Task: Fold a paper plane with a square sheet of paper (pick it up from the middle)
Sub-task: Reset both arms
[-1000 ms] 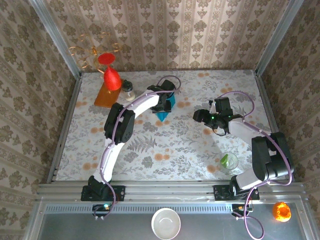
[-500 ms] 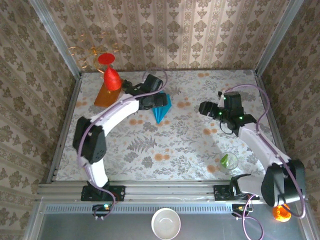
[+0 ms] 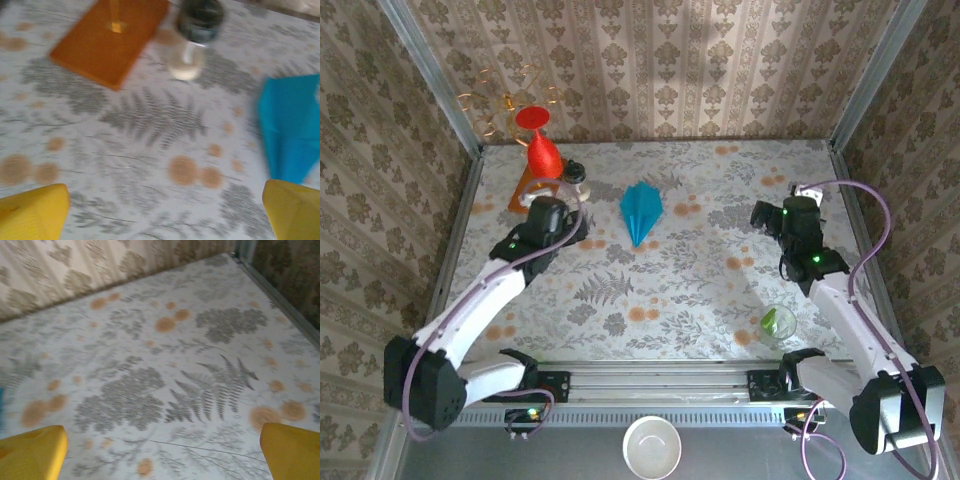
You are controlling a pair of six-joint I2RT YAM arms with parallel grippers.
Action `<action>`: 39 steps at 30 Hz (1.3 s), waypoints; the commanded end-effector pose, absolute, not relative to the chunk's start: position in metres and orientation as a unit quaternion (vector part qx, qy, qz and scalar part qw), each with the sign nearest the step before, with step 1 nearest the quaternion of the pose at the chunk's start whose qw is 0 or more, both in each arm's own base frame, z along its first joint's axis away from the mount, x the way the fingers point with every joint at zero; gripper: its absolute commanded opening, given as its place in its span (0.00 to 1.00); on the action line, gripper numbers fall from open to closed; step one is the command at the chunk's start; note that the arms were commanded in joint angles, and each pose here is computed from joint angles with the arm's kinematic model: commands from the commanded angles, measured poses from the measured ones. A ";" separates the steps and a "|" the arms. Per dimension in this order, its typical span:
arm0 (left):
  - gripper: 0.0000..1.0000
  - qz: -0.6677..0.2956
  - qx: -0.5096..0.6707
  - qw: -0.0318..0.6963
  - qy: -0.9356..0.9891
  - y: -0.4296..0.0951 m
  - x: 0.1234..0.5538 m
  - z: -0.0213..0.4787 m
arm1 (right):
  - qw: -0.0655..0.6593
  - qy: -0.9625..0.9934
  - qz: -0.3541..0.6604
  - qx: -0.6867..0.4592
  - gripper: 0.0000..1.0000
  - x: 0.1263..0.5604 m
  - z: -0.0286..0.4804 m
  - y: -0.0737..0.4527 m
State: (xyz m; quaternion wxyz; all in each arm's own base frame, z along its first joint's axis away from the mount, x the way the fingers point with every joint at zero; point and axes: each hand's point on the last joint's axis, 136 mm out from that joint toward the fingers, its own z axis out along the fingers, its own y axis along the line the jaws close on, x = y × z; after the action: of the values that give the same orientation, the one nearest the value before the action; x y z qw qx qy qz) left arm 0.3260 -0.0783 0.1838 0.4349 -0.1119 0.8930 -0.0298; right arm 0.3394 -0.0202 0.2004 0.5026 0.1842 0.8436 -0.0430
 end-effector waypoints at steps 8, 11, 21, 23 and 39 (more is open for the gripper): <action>1.00 0.066 -0.157 0.462 0.870 0.026 0.322 0.141 | 0.516 0.831 -0.123 0.167 1.00 0.350 0.147 -0.044; 1.00 0.078 -0.133 0.477 0.865 0.032 0.328 0.136 | 0.516 0.834 -0.123 0.154 1.00 0.357 0.129 -0.042; 1.00 0.053 -0.030 0.560 0.826 0.018 0.354 0.136 | 0.563 0.819 -0.086 0.074 1.00 0.384 0.126 -0.019; 1.00 0.037 -0.017 0.572 0.819 0.013 0.359 0.135 | 0.572 0.815 -0.073 0.056 1.00 0.387 0.127 -0.012; 1.00 0.000 0.033 0.588 0.808 -0.001 0.390 0.115 | 0.572 0.819 -0.033 0.043 1.00 0.398 0.098 -0.011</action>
State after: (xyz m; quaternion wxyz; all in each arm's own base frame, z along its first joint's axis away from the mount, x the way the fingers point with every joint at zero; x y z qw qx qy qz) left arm 0.3763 0.0015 0.0986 0.5564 0.0130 0.8308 0.0023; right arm 0.3960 -0.0133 0.0920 0.5559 0.0487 0.8287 -0.0431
